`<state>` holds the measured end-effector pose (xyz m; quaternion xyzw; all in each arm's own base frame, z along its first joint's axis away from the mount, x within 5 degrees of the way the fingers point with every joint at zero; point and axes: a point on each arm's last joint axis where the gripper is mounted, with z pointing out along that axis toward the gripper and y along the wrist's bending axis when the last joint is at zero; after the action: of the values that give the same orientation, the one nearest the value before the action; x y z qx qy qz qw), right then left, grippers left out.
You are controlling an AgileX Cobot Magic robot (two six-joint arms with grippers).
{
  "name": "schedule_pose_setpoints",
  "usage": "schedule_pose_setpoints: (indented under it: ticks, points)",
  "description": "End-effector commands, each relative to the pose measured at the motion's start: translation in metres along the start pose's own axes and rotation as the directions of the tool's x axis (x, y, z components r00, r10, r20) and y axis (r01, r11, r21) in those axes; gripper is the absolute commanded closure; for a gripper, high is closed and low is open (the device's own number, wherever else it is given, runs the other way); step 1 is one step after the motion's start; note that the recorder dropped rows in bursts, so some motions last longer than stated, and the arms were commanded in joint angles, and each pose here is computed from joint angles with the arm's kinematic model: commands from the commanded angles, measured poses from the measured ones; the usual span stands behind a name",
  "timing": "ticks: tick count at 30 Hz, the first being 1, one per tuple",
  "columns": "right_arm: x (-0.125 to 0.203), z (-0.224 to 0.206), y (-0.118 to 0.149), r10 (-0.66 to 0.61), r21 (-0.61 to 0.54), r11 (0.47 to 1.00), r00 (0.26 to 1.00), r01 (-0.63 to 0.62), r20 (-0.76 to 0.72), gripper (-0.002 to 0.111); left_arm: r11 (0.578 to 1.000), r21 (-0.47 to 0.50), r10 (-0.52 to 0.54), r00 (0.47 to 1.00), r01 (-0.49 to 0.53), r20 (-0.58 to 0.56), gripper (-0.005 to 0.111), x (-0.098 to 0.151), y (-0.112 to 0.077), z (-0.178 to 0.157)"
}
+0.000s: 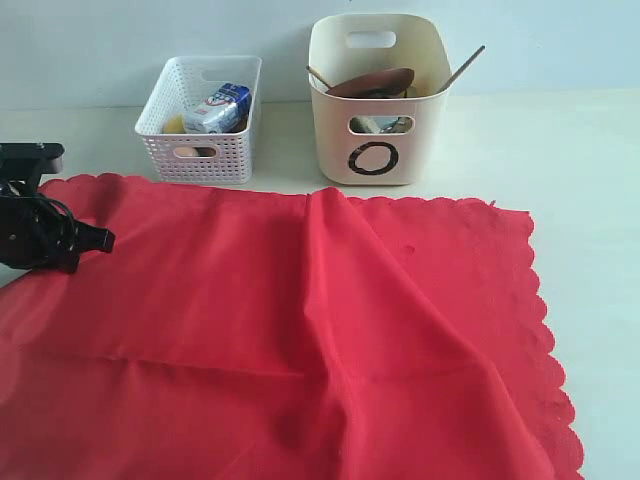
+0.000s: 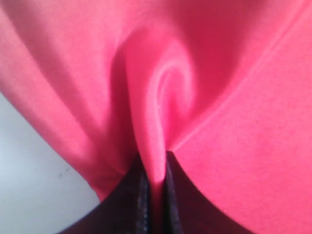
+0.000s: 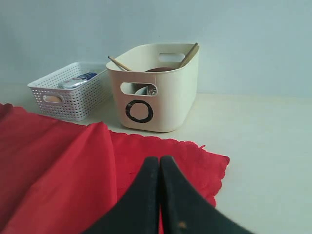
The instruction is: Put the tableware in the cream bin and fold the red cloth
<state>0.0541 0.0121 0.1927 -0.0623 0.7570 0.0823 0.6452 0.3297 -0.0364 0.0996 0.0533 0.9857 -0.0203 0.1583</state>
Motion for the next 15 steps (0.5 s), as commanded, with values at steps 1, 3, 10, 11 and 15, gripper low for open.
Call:
schedule_pose_setpoints:
  ticks: [1, 3, 10, 11, 15]
  points:
    - [0.000, 0.000, 0.000, 0.000, -0.001, 1.000, 1.000, 0.000, 0.012, 0.108, 1.000, 0.005, -0.002, 0.985, 0.003, -0.173, 0.107, 0.024, 0.000, 0.009]
    - [-0.002, 0.000, 0.000, 0.000, -0.001, 1.000, 0.999, 0.000, 0.040, 0.108, 1.000, 0.005, -0.002, 0.985, 0.003, -0.173, 0.107, 0.024, 0.000, 0.009]
    - [-0.027, -0.004, -0.001, 0.091, -0.020, 0.996, 0.946, -0.089, 0.312, 0.108, 1.000, 0.005, -0.002, 0.985, 0.003, -0.173, 0.107, 0.024, 0.000, 0.009]
    - [-0.030, -0.005, -0.001, 0.124, -0.034, 0.992, 0.930, -0.120, 0.345, 0.108, 1.000, 0.005, -0.002, 0.984, 0.003, -0.178, 0.107, 0.025, 0.000, 0.009]
    - [-0.032, -0.006, -0.001, 0.158, -0.049, 0.987, 0.917, -0.151, 0.366, 0.108, 1.000, 0.005, -0.002, 0.984, 0.003, -0.179, 0.107, 0.025, 0.000, 0.009]
